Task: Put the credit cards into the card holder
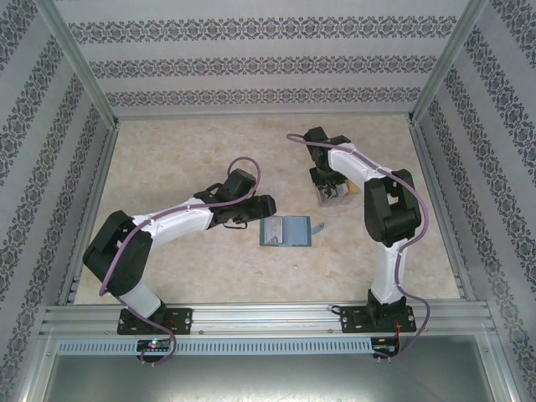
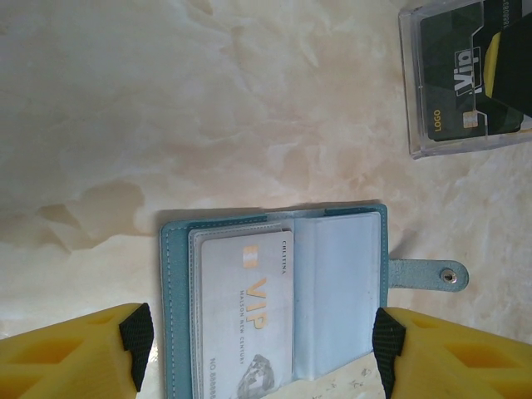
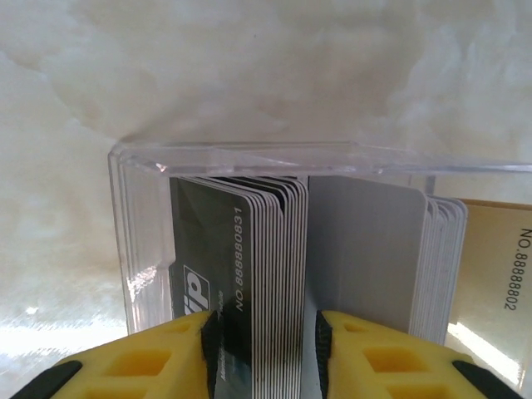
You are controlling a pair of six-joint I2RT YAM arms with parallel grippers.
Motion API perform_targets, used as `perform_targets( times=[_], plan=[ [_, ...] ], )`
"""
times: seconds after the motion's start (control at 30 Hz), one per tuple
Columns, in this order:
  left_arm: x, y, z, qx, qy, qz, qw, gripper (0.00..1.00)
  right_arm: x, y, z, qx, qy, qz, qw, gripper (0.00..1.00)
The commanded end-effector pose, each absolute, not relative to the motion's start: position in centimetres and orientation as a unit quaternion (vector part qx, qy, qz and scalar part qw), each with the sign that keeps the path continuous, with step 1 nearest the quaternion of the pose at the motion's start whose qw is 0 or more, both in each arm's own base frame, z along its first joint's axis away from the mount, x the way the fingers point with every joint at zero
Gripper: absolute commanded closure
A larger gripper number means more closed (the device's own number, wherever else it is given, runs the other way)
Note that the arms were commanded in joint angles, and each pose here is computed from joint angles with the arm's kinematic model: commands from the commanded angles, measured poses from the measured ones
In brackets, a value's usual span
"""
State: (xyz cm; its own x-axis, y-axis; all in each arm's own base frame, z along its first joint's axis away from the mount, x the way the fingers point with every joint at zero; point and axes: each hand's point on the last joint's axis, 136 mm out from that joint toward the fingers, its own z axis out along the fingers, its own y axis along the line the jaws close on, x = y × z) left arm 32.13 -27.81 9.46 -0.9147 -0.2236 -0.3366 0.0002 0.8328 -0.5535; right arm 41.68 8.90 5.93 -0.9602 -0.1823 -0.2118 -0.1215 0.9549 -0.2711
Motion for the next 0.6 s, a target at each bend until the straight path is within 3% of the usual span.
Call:
perform_targets(
  times=[0.0,0.3,0.57],
  plan=[
    [31.9,-27.8,9.9,-0.056,0.935,-0.283,0.207,0.28,41.9,8.2,6.4,-0.094,0.971,-0.182,0.12,0.63],
    [31.8,-27.8,9.6,-0.057,0.936,-0.281,0.202,0.27,42.2,7.3,8.4,-0.088,0.96,-0.214,0.156,0.66],
    [31.7,-27.8,9.4,-0.059,0.937,-0.282,0.197,0.28,41.9,7.0,8.3,-0.083,0.962,-0.208,0.155,0.75]
  ],
)
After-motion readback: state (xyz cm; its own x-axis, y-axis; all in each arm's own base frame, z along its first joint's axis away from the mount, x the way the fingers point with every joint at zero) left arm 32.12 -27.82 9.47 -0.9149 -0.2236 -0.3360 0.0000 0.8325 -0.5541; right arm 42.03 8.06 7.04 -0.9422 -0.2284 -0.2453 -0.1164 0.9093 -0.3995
